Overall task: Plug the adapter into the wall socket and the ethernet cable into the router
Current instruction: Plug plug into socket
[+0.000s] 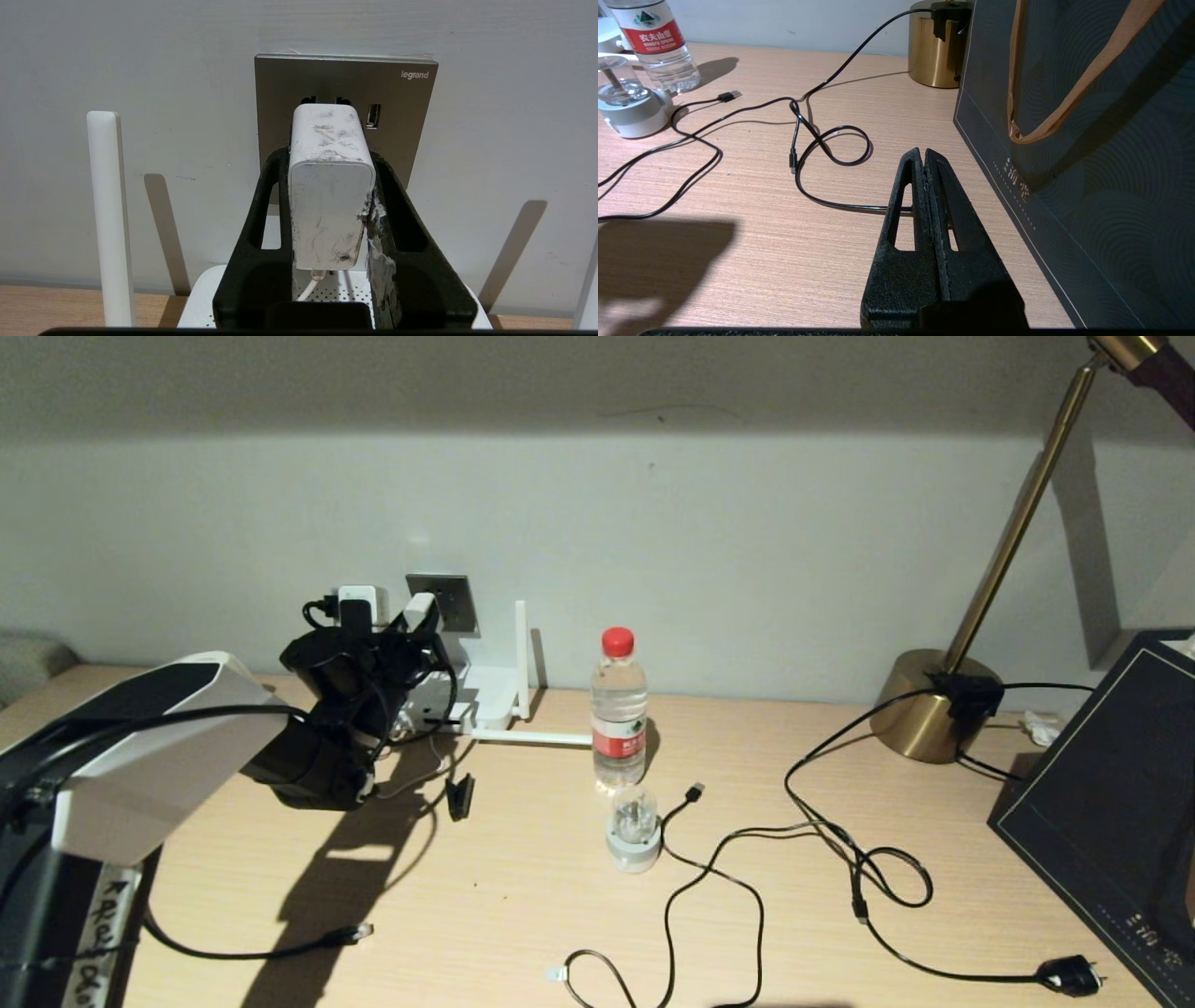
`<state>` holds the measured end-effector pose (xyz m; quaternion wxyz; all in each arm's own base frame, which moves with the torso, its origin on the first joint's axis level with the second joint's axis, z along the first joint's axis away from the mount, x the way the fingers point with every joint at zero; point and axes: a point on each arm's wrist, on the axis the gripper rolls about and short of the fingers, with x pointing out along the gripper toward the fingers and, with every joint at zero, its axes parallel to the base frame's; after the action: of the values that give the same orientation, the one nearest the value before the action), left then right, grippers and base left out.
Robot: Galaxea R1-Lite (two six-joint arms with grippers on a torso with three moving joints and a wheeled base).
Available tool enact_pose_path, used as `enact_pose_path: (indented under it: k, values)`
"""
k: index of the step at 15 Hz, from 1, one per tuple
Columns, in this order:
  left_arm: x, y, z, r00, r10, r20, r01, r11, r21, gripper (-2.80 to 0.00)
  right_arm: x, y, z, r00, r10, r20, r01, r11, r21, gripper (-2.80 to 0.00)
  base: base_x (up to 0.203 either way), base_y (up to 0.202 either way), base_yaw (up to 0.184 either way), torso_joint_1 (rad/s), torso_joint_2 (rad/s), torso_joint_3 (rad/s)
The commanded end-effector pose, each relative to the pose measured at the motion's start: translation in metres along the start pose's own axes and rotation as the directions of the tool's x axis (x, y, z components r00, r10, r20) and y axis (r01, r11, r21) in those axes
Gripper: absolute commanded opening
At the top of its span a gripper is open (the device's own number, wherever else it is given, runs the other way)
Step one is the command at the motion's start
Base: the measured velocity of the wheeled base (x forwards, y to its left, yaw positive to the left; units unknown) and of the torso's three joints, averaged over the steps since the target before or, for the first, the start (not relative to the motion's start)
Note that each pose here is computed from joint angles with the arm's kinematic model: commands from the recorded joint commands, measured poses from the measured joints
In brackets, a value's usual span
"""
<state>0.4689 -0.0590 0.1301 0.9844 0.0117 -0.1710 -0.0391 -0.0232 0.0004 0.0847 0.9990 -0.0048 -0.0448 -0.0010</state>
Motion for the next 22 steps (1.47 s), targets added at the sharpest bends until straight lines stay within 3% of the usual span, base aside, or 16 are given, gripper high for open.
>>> enact_pose_path:
  k: [1, 22]
  values:
    - [-0.0001, -0.0008, 0.0, 1.0, 0.0, 0.006, 0.0, 1.0, -0.001, -2.8, 0.002, 0.0001, -0.0095, 0.999, 0.0, -0.034, 0.0, 1.0, 0.0, -2.8, 0.0, 0.0, 0.0, 0.0, 0.0, 0.0]
    - [0.0009, 0.001, 0.0015, 1.0, -0.011, 0.011, 0.011, 1.0, 0.0, -2.8, 0.002, 0.0001, -0.0095, 0.999, 0.0, -0.035, 0.0, 1.0, 0.0, -2.8, 0.0, 0.0, 0.0, 0.0, 0.0, 0.0]
